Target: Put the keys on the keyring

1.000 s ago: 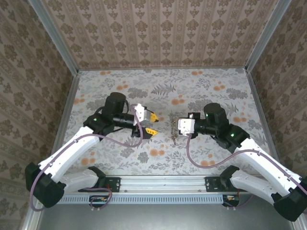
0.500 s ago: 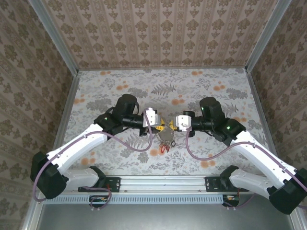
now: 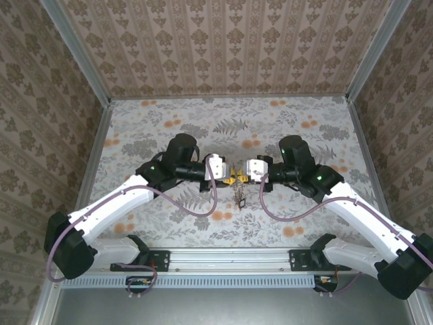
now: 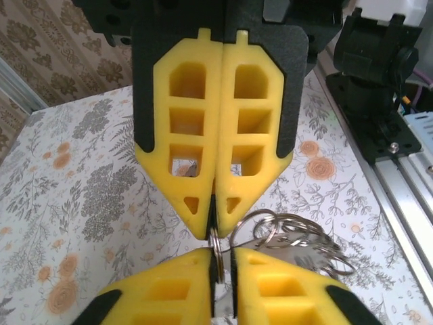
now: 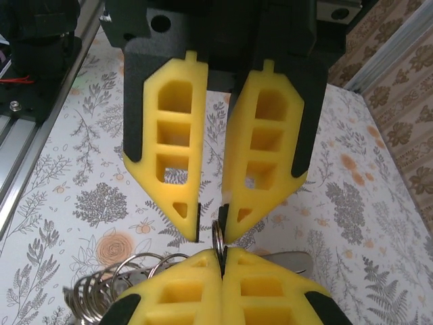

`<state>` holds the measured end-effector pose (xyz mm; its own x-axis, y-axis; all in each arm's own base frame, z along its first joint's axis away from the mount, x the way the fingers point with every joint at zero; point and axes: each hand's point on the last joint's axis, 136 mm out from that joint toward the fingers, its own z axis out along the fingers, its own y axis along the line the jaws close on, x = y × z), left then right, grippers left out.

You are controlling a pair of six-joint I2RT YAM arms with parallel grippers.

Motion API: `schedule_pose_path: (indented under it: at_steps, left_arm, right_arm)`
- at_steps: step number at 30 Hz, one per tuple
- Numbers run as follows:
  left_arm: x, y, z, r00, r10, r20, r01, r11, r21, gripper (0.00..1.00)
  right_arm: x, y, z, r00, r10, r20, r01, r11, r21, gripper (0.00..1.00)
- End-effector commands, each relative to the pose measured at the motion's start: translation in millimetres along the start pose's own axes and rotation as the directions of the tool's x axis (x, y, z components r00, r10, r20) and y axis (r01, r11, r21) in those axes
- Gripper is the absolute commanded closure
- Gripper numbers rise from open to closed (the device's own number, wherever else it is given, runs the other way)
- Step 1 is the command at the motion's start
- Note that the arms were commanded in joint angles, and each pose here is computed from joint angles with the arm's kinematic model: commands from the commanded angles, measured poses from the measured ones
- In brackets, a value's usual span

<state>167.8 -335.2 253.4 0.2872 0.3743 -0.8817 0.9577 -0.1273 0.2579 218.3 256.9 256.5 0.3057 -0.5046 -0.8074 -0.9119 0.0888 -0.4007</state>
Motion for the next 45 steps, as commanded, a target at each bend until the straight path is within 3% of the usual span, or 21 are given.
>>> schedule_pose_path:
  at_steps: [1, 2, 7, 9, 10, 16, 22, 39, 45]
  left_arm:
    - [-14.8, 5.2, 0.5, 0.998, 0.057, 0.025, -0.056, 0.998, -0.010, 0.95]
    - [-15.5, 5.9, 0.2, 0.998, 0.062, 0.025, -0.062, 0.998, -0.014, 1.00]
    - [-11.8, 5.2, -0.9, 0.997, 0.081, 0.016, -0.080, 0.996, -0.027, 1.00]
    - [-16.6, 5.7, -3.6, 0.996, 0.079, 0.051, -0.077, 0.996, -0.041, 1.00]
    - [-20.4, 5.1, -5.6, 0.994, 0.079, 0.080, -0.076, 0.996, -0.040, 1.00]
    - [-38.4, -9.3, -16.7, 0.968, 0.100, 0.231, -0.108, 0.994, 0.020, 1.00]
    - [-42.6, -10.9, -21.1, 0.955, 0.129, 0.268, -0.136, 0.991, 0.008, 1.00]
    - [-51.8, -0.3, -18.4, 0.925, 0.122, 0.359, -0.111, 0.993, -0.050, 1.00]
    - [-57.3, 0.9, -17.1, 0.904, 0.114, 0.411, -0.098, 0.993, -0.059, 1.00]
  right_arm:
    - [-28.3, -10.9, -5.0, 0.996, -0.037, 0.081, 0.035, 0.999, 0.022, 1.00]
    - [-28.5, -11.2, -5.0, 0.996, -0.034, 0.082, 0.032, 0.999, 0.023, 1.00]
    - [-32.5, -6.7, -8.6, 0.993, -0.030, 0.115, 0.029, 0.999, 0.017, 1.00]
    - [-29.5, -4.2, -11.5, 0.992, -0.020, 0.124, 0.018, 1.000, 0.020, 0.80]
    - [-27.7, -3.6, -13.5, 0.991, -0.015, 0.131, 0.011, 1.000, 0.029, 0.77]
    - [-18.0, 6.8, -19.9, 0.987, -0.012, 0.159, 0.005, 0.999, 0.044, 0.73]
    - [-15.5, 17.0, -21.3, 0.986, 0.006, 0.168, -0.008, 1.000, 0.015, 0.70]
    - [-20.4, 8.2, -13.2, 0.971, 0.067, 0.231, -0.074, 0.997, 0.020, 0.73]
    - [-20.0, -0.5, -11.4, 0.965, 0.084, 0.249, -0.104, 0.992, 0.065, 0.83]
